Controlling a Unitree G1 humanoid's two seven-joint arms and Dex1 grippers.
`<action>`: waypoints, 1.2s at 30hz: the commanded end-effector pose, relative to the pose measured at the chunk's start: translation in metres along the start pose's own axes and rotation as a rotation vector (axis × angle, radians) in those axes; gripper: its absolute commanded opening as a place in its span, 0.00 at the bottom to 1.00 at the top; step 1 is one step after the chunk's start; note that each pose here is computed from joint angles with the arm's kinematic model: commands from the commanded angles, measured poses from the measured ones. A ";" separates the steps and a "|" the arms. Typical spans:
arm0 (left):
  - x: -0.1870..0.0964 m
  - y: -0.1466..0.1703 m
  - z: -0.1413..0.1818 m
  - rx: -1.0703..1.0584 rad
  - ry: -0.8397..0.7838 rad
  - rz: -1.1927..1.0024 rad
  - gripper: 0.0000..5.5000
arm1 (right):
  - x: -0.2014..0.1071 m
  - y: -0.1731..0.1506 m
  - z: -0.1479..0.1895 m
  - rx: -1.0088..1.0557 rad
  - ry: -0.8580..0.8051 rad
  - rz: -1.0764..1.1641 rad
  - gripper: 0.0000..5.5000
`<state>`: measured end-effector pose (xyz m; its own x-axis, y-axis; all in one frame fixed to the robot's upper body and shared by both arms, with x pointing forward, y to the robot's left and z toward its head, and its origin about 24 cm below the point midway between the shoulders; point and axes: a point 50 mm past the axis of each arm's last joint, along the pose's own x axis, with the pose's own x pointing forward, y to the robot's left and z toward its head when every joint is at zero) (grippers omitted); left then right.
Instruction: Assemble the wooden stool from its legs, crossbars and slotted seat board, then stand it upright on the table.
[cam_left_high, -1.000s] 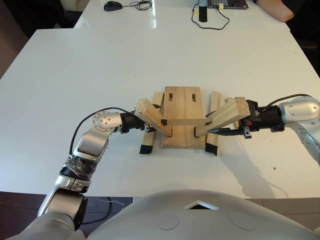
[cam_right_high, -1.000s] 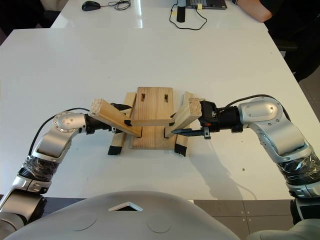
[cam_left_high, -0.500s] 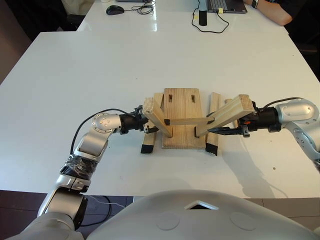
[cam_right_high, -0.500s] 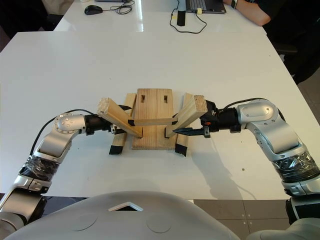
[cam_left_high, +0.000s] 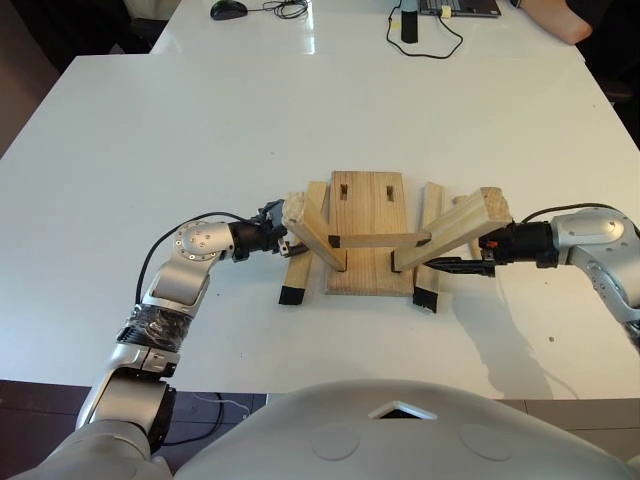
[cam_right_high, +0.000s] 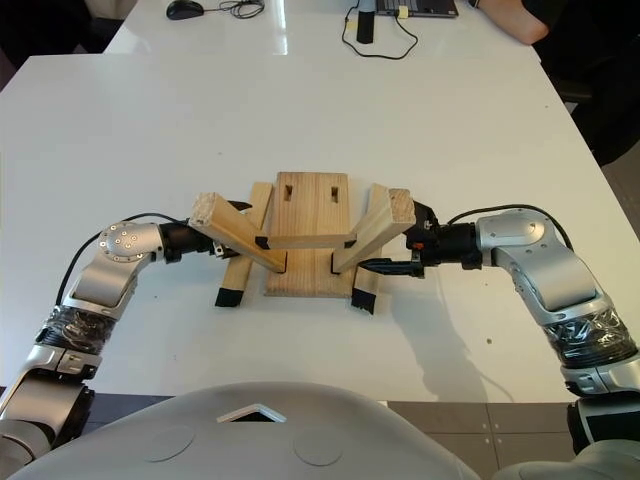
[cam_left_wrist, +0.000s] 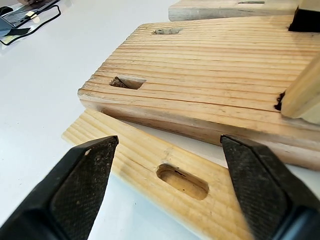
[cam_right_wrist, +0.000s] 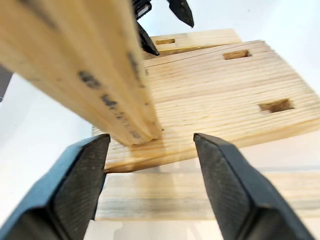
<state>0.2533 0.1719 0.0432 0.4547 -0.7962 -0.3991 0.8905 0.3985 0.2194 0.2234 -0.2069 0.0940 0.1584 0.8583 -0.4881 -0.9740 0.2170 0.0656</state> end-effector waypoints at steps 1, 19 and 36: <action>-0.001 0.002 -0.001 0.007 0.017 0.016 0.69 | -0.014 0.003 0.010 -0.038 0.004 -0.045 0.56; -0.005 -0.007 -0.004 -0.047 -0.007 0.127 0.69 | -0.058 0.042 0.148 0.001 -0.908 -0.452 0.56; 0.007 -0.018 -0.001 -0.043 -0.020 0.080 0.69 | 0.031 0.065 0.086 0.163 -0.465 -0.259 0.56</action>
<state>0.2433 0.1643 0.0400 0.5527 -0.7609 -0.3399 0.8333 0.5055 0.2236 0.1854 -0.1244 0.2177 0.4785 0.8655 0.1477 -0.8780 0.4729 0.0738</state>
